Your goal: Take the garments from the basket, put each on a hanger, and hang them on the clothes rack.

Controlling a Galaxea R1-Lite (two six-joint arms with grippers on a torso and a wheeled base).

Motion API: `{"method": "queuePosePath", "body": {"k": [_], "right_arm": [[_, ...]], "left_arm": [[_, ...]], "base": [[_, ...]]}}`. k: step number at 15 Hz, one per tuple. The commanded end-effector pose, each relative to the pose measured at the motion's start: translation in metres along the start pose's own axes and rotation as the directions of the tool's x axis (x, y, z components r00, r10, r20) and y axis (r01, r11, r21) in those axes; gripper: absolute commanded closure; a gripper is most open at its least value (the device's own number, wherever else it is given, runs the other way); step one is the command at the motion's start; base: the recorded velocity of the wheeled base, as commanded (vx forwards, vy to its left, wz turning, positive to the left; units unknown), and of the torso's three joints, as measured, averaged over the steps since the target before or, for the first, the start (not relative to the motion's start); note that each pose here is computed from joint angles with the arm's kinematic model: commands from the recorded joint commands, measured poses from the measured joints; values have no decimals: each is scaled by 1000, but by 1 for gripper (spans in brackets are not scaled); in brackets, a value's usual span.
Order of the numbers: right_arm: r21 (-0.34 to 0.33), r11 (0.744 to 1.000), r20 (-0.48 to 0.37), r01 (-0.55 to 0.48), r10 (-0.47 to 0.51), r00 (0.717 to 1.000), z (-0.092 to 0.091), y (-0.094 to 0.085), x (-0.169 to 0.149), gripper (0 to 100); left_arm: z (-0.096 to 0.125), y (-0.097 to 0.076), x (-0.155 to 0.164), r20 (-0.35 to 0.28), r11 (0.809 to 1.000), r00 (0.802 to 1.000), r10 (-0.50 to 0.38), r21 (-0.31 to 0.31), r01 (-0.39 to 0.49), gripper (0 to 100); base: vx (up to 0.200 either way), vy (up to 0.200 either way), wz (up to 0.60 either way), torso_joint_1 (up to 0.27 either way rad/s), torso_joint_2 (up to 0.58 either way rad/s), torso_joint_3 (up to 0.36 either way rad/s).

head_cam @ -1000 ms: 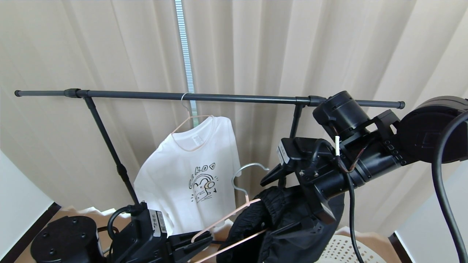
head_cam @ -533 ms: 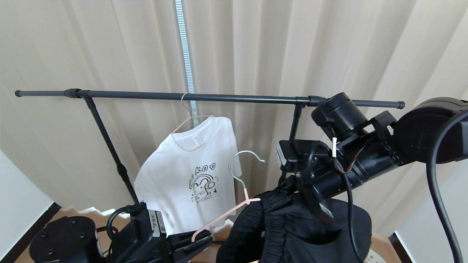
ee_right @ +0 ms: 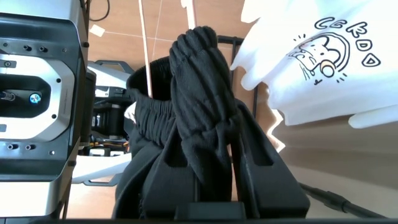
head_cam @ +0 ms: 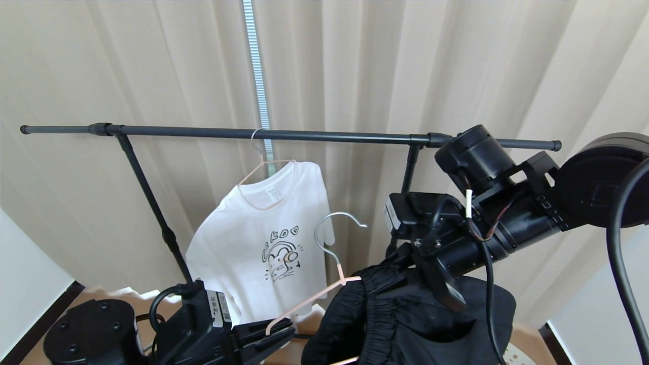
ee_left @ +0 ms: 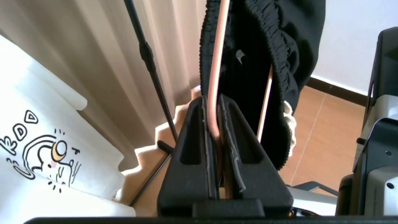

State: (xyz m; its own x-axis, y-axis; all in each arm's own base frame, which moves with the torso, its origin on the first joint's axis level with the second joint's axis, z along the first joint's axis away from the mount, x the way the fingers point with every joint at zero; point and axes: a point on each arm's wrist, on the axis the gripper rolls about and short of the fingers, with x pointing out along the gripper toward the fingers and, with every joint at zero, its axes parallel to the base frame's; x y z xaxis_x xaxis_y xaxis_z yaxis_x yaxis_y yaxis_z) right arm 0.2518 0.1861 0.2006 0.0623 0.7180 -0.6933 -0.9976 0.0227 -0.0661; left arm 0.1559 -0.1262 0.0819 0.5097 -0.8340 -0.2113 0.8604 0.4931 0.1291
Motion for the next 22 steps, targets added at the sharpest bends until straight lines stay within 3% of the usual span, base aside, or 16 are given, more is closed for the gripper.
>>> {"method": "queuePosePath", "body": {"k": [1,3,4,9,14,15,17,22], "right_arm": [[-8,1000,8,7,-7,1000,2,2,-4,100],[-11,1000,13,10,-10,1000,3,3,-6,100],[-13,1000,14,12,-11,1000,4,5,-9,100],[-20,1000,25,23,-22,999,6,9,-15,100],[-7,1000,19,24,-24,1000,3,10,-16,100],[3,999,12,37,-37,999,3,10,-16,100],[10,997,-11,75,-75,997,4,10,-19,100],[14,991,-27,135,-134,991,7,16,-30,100]], "left_arm": [[-1,0,0,-4,1000,1000,1,-1,-1,100],[-1,1,0,-4,1000,1000,3,0,-3,100],[-1,1,0,-4,1000,1000,3,-2,-3,0],[6,1,-5,30,1000,999,13,-20,-13,0],[19,13,-22,103,994,990,99,-56,-93,0],[21,19,-27,117,988,985,129,-102,-117,0],[25,28,-36,157,987,981,112,-133,-92,0],[25,33,-45,166,983,976,144,-141,-121,0]], "base": [[0,0,0,0,0,0],[0,0,0,0,0,0],[0,0,0,0,0,0],[0,0,0,0,0,0],[0,0,0,0,0,0],[0,0,0,0,0,0],[0,0,0,0,0,0],[0,0,0,0,0,0]]}}
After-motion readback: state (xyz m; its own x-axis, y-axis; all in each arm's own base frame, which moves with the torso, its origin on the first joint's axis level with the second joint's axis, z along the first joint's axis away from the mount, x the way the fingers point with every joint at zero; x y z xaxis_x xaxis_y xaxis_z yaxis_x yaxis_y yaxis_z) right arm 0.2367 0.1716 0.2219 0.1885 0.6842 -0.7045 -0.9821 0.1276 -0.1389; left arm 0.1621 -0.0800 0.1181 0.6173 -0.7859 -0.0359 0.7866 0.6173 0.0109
